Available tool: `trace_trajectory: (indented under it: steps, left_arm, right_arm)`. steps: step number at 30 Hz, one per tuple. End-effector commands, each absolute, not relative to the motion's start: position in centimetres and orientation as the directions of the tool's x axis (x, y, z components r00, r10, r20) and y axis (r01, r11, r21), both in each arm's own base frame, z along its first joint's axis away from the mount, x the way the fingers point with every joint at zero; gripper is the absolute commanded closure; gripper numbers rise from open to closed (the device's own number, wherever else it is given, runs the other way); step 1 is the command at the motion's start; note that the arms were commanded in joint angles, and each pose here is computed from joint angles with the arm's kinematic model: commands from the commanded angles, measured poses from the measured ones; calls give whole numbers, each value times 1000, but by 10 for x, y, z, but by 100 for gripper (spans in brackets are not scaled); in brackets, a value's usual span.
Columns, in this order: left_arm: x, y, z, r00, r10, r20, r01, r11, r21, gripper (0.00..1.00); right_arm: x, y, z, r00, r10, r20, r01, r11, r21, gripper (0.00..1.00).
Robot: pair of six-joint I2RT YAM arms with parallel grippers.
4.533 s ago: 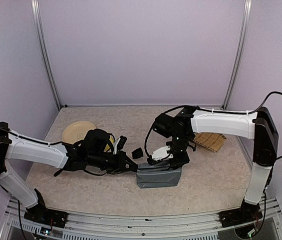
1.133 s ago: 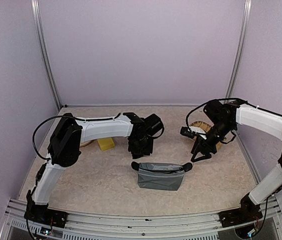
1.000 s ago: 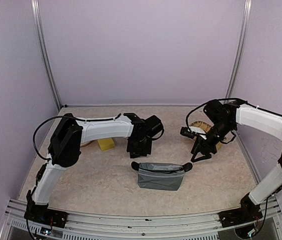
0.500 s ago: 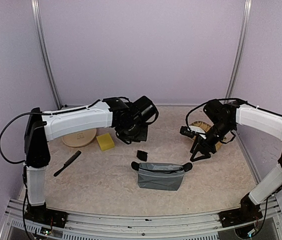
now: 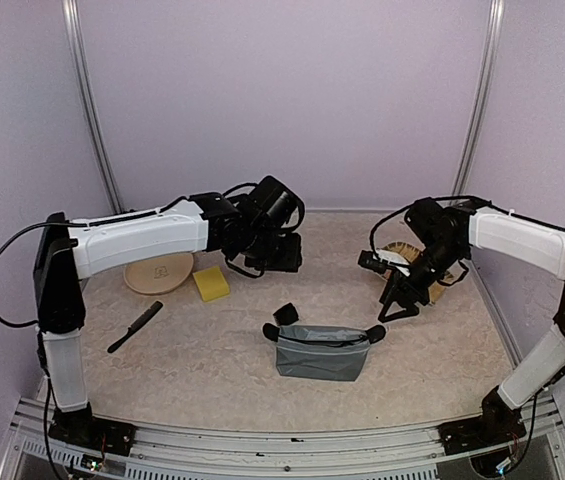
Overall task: Sort the hair-cutting tools
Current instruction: Pick up the comb from the center of the board.
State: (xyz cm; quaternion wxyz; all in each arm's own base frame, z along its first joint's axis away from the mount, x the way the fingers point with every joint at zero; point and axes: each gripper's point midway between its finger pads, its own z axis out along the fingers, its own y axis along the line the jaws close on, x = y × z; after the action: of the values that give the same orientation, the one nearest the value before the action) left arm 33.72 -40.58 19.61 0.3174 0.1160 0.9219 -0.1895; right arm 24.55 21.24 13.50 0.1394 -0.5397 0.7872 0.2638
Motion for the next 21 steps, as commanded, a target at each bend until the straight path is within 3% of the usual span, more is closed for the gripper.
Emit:
trace_trajectory:
  steps: [1, 6, 15, 21]
  left_arm:
    - [350, -412, 143, -790, 198, -580, 367, 911, -188, 59]
    - [355, -412, 98, -859, 178, -480, 301, 935, -190, 57]
    - [344, -427, 49, -914, 117, -389, 207, 957, -200, 57]
    - [334, -415, 38, -924, 144, -354, 190, 977, -100, 58]
  right_arm:
    - [269, 208, 149, -374, -776, -509, -927, 326, 185, 33]
    - [280, 211, 167, -363, -766, -530, -930, 332, 158, 30]
    - [276, 213, 144, -397, -768, -503, -918, 333, 216, 26]
    - [276, 213, 142, -391, -771, -502, -921, 327, 214, 25]
